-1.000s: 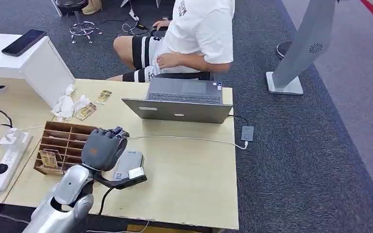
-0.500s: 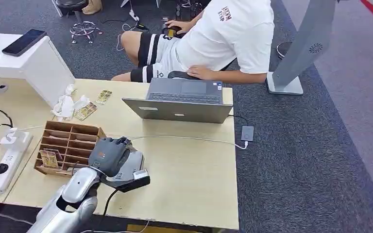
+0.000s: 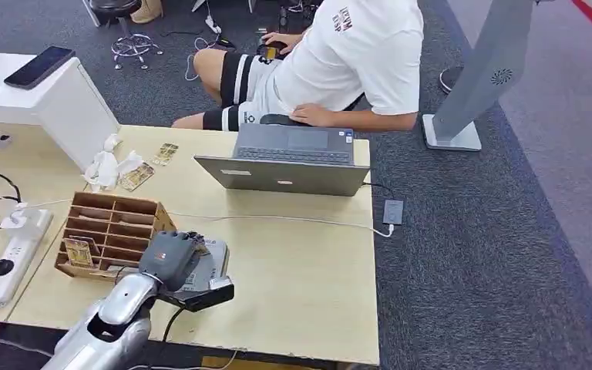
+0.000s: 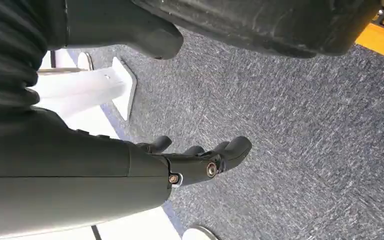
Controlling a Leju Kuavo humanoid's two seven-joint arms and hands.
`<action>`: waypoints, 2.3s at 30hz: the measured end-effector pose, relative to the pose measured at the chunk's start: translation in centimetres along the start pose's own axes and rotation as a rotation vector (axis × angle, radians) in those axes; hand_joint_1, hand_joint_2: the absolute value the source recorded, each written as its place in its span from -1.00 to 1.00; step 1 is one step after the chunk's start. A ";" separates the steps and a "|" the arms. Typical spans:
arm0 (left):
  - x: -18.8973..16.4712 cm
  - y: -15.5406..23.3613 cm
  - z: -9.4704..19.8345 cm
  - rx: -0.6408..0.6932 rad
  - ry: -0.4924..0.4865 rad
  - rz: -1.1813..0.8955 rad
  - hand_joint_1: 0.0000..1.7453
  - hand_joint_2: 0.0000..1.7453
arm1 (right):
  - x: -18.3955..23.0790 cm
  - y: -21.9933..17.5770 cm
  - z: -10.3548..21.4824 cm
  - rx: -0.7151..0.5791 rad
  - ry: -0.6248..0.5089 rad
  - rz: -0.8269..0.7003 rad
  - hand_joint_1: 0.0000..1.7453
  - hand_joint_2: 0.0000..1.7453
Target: Pass the card to the sensor for recognition and then transmit it.
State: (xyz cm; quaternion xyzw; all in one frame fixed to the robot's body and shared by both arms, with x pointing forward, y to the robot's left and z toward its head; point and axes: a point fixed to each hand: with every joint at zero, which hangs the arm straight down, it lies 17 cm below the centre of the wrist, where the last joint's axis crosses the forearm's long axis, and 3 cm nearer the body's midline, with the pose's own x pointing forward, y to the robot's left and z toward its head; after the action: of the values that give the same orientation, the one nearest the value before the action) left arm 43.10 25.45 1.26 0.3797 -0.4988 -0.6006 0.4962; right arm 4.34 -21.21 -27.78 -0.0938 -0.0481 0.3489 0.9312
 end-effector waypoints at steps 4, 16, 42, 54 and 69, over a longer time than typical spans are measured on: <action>-0.1 -0.2 0.0 -0.005 0.002 0.000 1.00 1.00 | 0.0 0.0 0.0 0.000 0.000 0.000 -1.00 1.00; -0.3 -1.0 0.4 -0.025 0.006 0.000 1.00 1.00 | 0.0 0.0 0.0 -0.002 -0.002 0.013 -1.00 1.00; -1.5 34.3 -2.1 0.889 0.013 -0.153 1.00 1.00 | 0.8 0.0 0.0 0.017 -0.051 0.018 -1.00 1.00; -7.8 35.2 -6.9 0.830 0.163 -0.236 1.00 1.00 | 0.5 -0.4 -0.1 0.017 -0.040 0.014 -1.00 1.00; -10.5 33.1 -7.1 0.786 0.202 -0.267 -1.00 1.00 | 0.7 -0.6 -0.2 0.013 -0.046 0.022 -1.00 1.00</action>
State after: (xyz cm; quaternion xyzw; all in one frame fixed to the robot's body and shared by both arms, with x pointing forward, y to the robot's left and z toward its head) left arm 59.32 33.78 31.61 0.6582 -0.5850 -0.3838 0.2780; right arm 5.28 -21.18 -27.81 -0.0805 -0.0662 0.3613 0.9266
